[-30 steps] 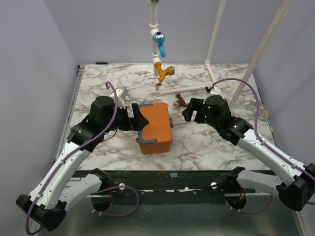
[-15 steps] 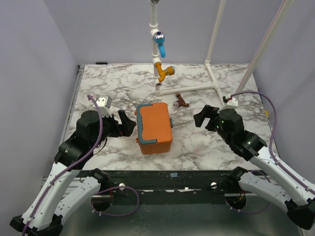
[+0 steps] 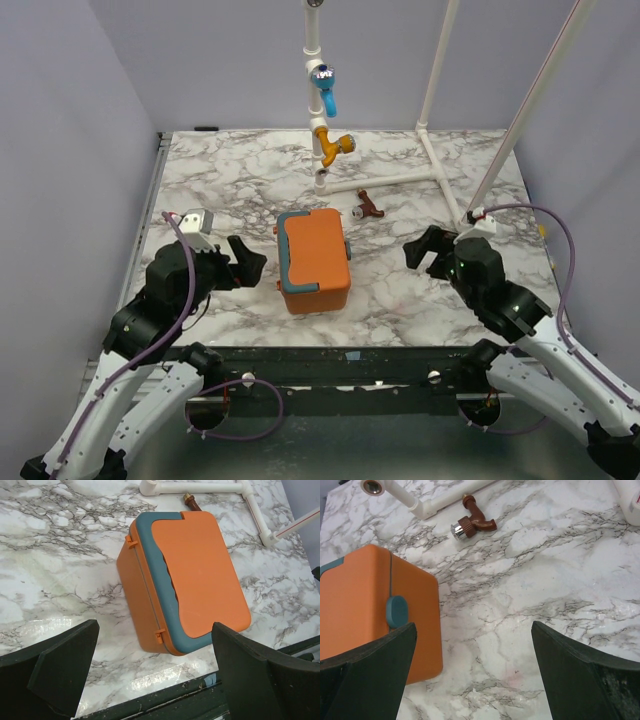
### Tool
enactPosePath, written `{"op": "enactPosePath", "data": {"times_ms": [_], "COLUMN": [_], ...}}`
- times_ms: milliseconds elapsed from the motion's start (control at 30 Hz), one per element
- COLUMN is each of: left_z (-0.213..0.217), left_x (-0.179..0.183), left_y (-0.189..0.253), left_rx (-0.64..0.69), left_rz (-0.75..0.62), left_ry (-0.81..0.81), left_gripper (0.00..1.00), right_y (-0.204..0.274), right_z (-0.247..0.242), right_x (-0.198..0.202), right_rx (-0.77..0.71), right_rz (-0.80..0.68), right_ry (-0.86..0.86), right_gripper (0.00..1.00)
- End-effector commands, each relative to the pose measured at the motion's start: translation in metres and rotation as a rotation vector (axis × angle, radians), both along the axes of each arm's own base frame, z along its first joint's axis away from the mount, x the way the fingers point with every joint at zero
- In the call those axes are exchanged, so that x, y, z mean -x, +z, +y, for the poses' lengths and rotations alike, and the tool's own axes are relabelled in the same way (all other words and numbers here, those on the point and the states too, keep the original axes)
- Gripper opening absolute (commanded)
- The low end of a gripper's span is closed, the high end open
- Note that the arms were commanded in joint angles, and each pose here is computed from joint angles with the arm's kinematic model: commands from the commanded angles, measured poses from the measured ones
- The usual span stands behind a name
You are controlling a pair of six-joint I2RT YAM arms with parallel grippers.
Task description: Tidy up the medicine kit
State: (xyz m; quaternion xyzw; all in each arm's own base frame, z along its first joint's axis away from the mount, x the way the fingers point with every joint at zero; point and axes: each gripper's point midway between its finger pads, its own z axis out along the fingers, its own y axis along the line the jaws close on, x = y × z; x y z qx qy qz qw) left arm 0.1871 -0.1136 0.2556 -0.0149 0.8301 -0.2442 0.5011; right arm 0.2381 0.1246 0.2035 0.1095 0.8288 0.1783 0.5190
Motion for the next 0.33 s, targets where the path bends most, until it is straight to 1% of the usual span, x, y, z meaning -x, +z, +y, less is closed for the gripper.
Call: {"op": "enactPosePath", "data": {"times_ms": [0, 300], "left_z": [0.0089, 0.0132], "left_x": [-0.0003, 0.0020], "left_y": [-0.0043, 0.0009], "left_rx": [-0.010, -0.003], "left_rz": [0.002, -0.019], "left_ry": [0.047, 0.061], "left_gripper": [0.98, 0.99], "right_y": [-0.0023, -0.0006], "right_z": [-0.0044, -0.0040], "right_x": [0.0012, 0.0062], "right_rx": [-0.030, -0.048], "right_rz": [-0.017, -0.030], "right_ry": [-0.032, -0.012], "right_gripper": [1.00, 1.00]}}
